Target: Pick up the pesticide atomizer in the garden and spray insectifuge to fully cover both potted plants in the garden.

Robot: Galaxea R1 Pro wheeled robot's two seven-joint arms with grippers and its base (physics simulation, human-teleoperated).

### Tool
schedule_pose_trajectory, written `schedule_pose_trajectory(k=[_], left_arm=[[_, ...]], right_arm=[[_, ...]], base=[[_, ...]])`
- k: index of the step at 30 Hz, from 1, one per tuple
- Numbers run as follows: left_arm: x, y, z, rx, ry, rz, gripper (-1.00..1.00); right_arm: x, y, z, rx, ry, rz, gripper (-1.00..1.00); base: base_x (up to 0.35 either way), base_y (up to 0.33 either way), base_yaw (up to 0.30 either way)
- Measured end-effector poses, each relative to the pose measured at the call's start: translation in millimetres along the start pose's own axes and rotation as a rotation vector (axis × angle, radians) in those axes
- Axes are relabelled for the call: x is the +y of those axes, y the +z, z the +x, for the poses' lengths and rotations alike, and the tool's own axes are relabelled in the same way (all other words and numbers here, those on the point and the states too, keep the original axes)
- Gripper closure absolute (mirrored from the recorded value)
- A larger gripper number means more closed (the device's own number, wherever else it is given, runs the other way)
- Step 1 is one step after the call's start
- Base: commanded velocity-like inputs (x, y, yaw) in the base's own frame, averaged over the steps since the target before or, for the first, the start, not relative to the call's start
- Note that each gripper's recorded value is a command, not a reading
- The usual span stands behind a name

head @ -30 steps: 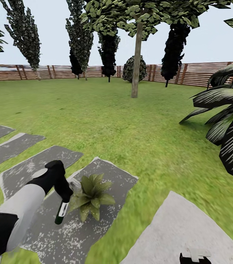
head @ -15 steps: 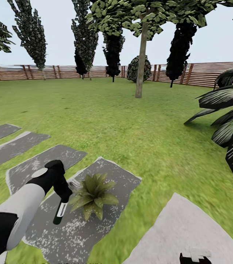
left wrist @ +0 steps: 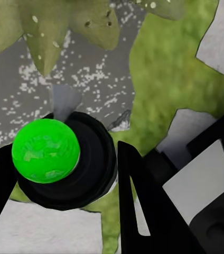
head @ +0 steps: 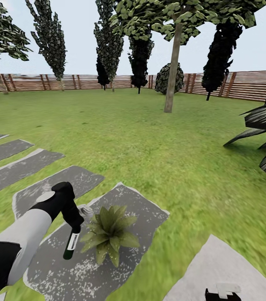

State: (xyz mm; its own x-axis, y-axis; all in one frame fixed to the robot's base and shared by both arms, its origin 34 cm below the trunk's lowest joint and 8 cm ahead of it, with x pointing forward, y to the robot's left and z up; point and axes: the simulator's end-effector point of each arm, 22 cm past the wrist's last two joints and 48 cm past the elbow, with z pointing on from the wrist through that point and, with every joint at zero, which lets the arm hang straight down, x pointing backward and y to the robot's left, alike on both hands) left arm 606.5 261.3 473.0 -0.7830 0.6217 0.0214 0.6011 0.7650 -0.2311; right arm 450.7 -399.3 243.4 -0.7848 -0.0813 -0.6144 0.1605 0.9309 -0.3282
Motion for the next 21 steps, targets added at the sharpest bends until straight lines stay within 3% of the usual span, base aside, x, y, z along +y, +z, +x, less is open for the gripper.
schedule_pose_trajectory(k=[8,14,21], left_arm=[[9,1.0,10,0.043,0.002,-0.044,1.00],[15,1.3,17,0.070,0.002,-0.071,1.00],[17,2.8,20,0.084,0.005,-0.081,1.00]], right_arm=[[0,0.0,0,0.000,0.000,0.000,-1.00],[0,-0.1,0,0.000,0.000,0.000,-1.00],[0,-0.1,0,0.000,0.000,0.000,-1.00]], base=[[0.026,-0.272,0.187],[0.231,-0.190,0.257],[0.197,-0.201,0.031]])
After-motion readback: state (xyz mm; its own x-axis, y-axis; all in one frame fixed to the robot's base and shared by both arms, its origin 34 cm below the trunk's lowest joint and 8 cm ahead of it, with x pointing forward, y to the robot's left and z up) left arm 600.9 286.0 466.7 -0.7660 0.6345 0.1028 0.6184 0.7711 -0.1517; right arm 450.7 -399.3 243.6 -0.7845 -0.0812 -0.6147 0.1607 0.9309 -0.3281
